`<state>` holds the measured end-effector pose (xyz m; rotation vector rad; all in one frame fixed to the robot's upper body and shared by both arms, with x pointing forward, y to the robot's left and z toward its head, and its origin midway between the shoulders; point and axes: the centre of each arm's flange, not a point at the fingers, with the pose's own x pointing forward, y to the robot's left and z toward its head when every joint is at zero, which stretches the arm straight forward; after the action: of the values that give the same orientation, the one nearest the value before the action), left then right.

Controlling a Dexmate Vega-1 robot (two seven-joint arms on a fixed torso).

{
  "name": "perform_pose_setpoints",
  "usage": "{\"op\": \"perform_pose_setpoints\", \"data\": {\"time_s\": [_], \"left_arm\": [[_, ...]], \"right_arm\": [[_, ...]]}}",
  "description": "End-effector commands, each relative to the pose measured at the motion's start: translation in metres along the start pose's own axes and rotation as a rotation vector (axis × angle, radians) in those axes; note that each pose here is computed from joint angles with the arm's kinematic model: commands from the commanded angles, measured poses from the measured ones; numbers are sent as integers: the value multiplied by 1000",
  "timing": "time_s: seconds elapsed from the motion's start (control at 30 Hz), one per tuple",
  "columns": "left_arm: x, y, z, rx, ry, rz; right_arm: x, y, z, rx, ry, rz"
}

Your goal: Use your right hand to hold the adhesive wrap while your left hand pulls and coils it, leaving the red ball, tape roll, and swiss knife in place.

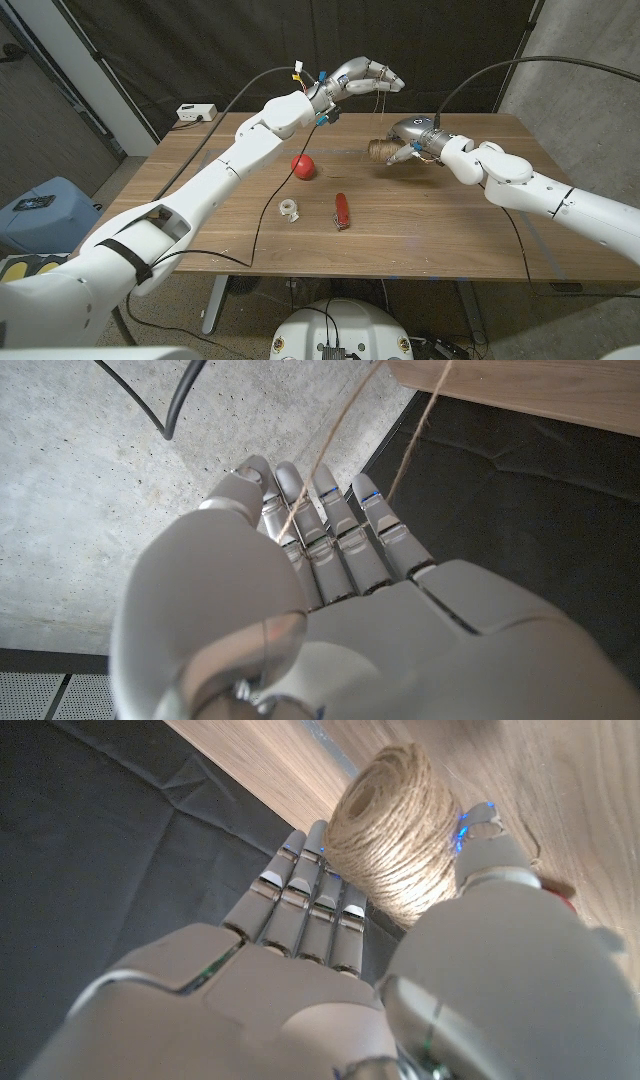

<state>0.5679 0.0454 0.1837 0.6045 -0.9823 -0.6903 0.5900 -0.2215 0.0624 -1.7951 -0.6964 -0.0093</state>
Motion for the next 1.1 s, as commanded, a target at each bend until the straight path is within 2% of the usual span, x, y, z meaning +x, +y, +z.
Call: {"op": "perform_pose_setpoints", "data": {"time_s": [0.03,0.33,1.1], "left_arm": [[2,5,-4,7,11,13],[2,9,-9,1,20,24],[5,14,-16,19,54,40]], "right_arm": [[-5,-5,9,1,-33,-19],[-11,-8,13,-6,-50,-28],[-33,-13,9,-41,-42,-55]]}}
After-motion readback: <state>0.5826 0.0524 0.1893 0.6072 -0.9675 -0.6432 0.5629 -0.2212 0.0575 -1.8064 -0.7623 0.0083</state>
